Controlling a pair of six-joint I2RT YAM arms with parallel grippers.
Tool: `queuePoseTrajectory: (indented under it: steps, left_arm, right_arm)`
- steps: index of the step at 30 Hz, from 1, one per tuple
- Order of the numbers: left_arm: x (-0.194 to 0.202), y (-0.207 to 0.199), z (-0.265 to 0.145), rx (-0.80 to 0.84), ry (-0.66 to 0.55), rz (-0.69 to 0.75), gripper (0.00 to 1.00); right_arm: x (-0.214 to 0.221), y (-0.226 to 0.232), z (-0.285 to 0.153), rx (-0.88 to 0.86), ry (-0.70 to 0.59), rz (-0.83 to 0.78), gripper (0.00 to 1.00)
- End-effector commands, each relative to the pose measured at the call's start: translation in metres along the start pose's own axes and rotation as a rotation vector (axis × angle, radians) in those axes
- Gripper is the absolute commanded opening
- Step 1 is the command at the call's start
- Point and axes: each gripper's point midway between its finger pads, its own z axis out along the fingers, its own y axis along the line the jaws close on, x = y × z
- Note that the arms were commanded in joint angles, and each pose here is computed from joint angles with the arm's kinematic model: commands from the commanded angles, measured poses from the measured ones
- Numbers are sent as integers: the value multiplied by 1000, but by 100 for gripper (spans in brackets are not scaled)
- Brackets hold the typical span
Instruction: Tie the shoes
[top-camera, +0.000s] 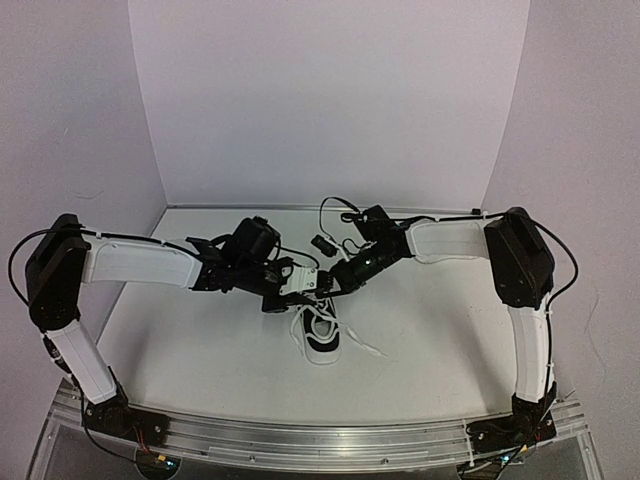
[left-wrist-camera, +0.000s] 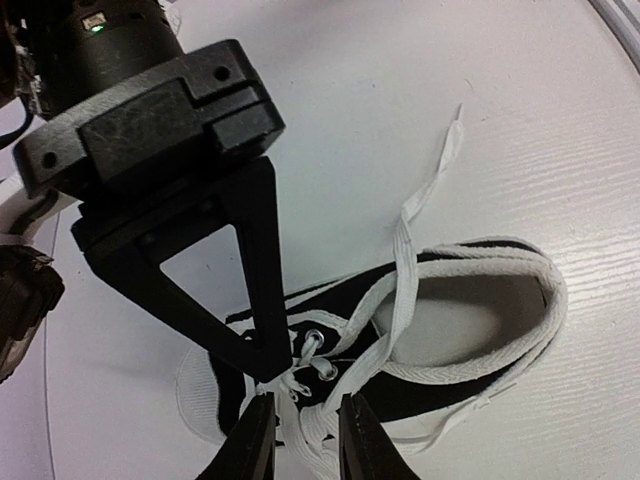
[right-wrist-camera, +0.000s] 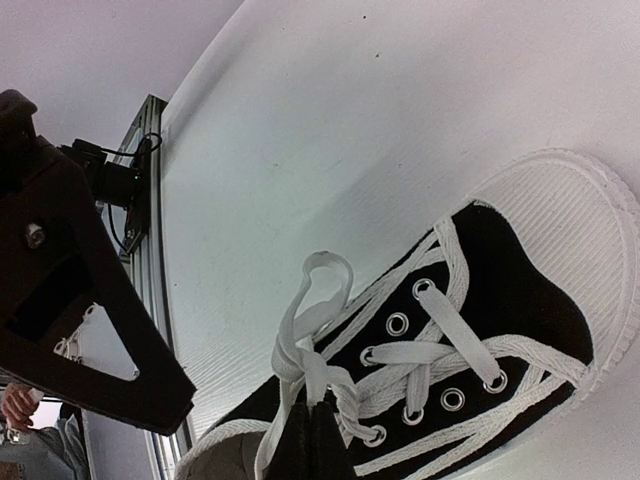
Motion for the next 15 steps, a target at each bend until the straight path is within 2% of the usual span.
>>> queuePoseTrajectory:
  steps: [1,15]
  left_arm:
    - [-1,4,6,36,50,72,21]
    - [20,-3,27,84,128,100,19]
  right_arm:
    - [-14,16,-9,-30,-33,-41,0]
    - [-15,15,-8,-34,-34,-40,0]
